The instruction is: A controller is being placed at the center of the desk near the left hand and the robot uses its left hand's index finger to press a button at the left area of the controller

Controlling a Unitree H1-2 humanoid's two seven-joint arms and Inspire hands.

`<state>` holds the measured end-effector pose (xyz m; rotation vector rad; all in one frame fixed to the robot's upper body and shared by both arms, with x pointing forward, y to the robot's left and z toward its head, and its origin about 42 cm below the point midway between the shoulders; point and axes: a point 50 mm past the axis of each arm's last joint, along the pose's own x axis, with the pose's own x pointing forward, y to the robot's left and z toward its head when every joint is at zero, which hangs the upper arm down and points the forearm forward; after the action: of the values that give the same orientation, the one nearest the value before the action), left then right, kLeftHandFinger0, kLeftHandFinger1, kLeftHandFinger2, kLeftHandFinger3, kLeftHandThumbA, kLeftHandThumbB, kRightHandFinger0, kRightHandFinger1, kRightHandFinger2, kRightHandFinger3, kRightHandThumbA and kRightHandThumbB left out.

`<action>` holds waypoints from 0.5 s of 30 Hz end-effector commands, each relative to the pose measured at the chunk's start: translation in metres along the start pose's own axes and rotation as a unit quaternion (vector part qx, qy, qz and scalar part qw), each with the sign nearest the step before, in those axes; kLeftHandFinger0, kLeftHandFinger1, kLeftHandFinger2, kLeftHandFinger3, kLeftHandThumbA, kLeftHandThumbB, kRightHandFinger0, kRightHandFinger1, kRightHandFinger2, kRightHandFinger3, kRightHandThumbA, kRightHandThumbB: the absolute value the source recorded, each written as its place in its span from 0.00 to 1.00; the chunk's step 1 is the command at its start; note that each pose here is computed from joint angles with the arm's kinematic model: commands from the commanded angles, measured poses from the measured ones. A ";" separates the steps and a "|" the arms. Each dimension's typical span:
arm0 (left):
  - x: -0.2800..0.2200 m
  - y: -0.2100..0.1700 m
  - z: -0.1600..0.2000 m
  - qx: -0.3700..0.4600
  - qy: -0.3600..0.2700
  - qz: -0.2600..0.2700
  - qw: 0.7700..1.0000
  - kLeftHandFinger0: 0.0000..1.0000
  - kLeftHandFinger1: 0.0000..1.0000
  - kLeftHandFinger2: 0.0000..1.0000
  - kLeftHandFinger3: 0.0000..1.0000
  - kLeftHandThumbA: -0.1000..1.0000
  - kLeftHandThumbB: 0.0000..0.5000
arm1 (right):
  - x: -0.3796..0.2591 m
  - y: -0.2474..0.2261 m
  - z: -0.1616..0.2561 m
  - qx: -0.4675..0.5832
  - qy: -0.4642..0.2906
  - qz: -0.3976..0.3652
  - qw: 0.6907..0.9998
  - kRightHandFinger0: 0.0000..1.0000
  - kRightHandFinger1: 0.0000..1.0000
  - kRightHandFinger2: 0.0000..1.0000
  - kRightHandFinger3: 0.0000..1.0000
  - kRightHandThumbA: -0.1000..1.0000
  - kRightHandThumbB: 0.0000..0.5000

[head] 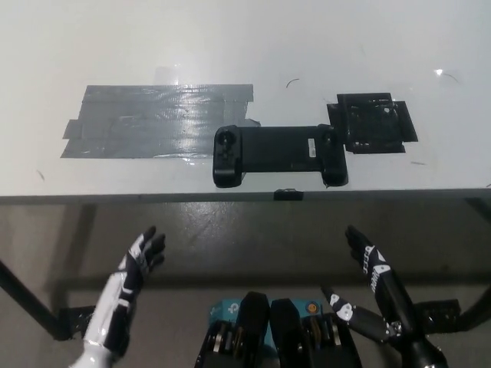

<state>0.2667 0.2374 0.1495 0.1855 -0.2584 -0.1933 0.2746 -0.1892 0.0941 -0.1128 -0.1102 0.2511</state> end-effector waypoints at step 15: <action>0.131 0.035 0.063 0.062 0.023 -0.149 0.987 0.06 0.00 0.00 1.00 1.00 0.55 | -0.016 -0.005 0.007 -0.007 -0.027 0.003 1.000 1.00 1.00 1.00 1.00 0.67 0.39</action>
<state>0.3575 0.2358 0.2402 0.3620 -0.3019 -0.3910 0.2609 -0.1952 0.0867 -0.1203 -0.0813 0.2497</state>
